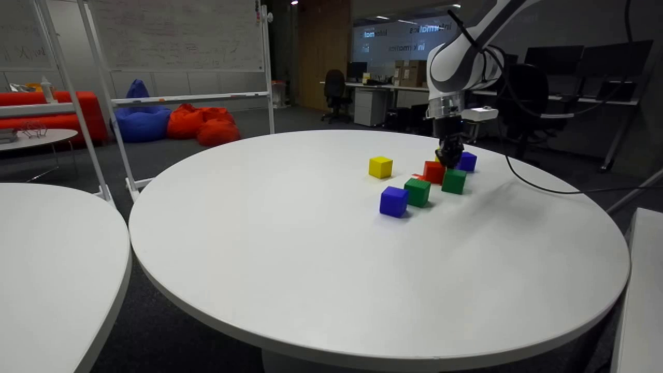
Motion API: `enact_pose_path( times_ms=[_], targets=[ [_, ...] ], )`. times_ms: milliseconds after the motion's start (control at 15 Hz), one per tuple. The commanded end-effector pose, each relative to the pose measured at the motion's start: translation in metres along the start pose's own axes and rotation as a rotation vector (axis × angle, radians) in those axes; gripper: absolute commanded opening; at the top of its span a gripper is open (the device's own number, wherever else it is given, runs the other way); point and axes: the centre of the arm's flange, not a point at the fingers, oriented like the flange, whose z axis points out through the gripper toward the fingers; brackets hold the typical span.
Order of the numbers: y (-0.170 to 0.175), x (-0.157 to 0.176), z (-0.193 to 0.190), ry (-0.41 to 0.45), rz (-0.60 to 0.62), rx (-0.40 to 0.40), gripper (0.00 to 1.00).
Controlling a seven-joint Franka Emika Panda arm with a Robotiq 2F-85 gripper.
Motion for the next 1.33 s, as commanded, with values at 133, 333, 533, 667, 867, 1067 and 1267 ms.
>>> enact_pose_path(
  times_ms=[133,333,533,667,867,1067,1267],
  targets=[
    [-0.021,0.004,0.008,-0.032,0.016,-0.051,0.0],
    [-0.017,0.005,0.006,-0.026,0.018,-0.042,0.0],
    [-0.001,0.004,0.005,-0.024,0.035,-0.028,0.0],
    [0.015,0.0,0.004,-0.019,0.051,-0.009,0.0],
    [0.047,-0.008,0.003,-0.014,0.093,0.019,0.0],
    [0.066,-0.014,0.003,-0.012,0.117,0.03,0.0],
    [0.069,-0.014,0.005,-0.017,0.122,0.022,0.0]
  ],
)
